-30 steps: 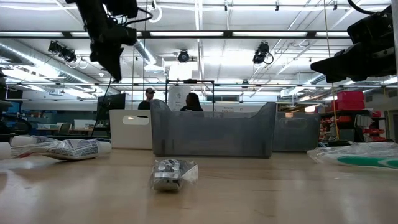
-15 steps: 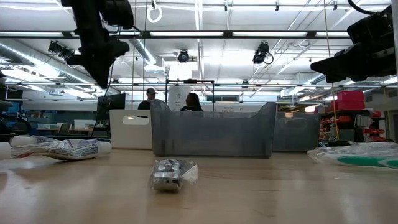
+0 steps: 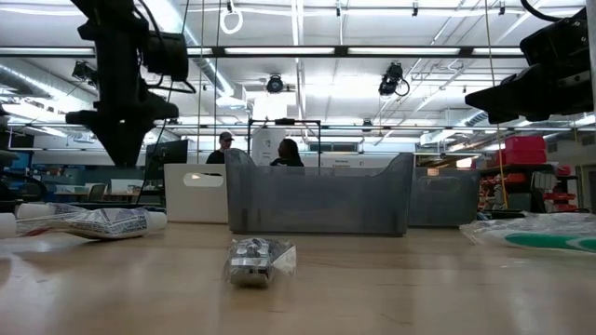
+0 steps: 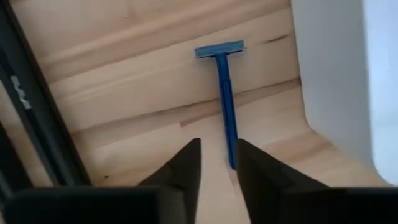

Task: Pick & Place Travel size toiletries
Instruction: Put the blue razor into the white bin

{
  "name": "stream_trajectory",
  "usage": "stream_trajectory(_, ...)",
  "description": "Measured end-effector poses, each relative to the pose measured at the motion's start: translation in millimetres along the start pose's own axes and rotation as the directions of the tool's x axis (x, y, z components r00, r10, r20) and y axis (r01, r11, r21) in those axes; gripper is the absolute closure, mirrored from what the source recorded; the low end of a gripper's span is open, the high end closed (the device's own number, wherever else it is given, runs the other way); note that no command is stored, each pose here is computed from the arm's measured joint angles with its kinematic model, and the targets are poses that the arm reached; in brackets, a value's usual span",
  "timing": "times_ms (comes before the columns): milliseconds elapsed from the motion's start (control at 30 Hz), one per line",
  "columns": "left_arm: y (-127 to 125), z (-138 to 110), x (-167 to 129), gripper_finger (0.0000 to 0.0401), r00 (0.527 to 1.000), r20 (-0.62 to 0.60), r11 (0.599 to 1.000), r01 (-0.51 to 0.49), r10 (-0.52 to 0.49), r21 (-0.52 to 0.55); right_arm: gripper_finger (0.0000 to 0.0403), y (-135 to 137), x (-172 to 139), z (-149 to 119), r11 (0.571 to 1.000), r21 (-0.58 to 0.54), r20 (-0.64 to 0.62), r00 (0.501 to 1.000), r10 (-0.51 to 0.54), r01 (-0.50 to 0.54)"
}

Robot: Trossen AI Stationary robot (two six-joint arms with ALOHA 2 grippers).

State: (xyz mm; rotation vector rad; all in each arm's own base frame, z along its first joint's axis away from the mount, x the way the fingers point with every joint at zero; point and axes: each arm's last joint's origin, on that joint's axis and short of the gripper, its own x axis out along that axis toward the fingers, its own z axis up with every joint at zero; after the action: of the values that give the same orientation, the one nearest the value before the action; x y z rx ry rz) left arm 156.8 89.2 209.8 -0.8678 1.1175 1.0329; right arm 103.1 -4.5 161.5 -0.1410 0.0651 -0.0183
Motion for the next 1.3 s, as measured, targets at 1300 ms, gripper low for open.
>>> stream_trajectory(1300, -7.4, 0.1, 8.4, 0.0190, 0.986, 0.163, 0.999, -0.031, 0.024, 0.039, 0.0389, 0.0, 0.0, 0.0, 1.000, 0.000, 0.000, 1.000, 0.000, 0.000)
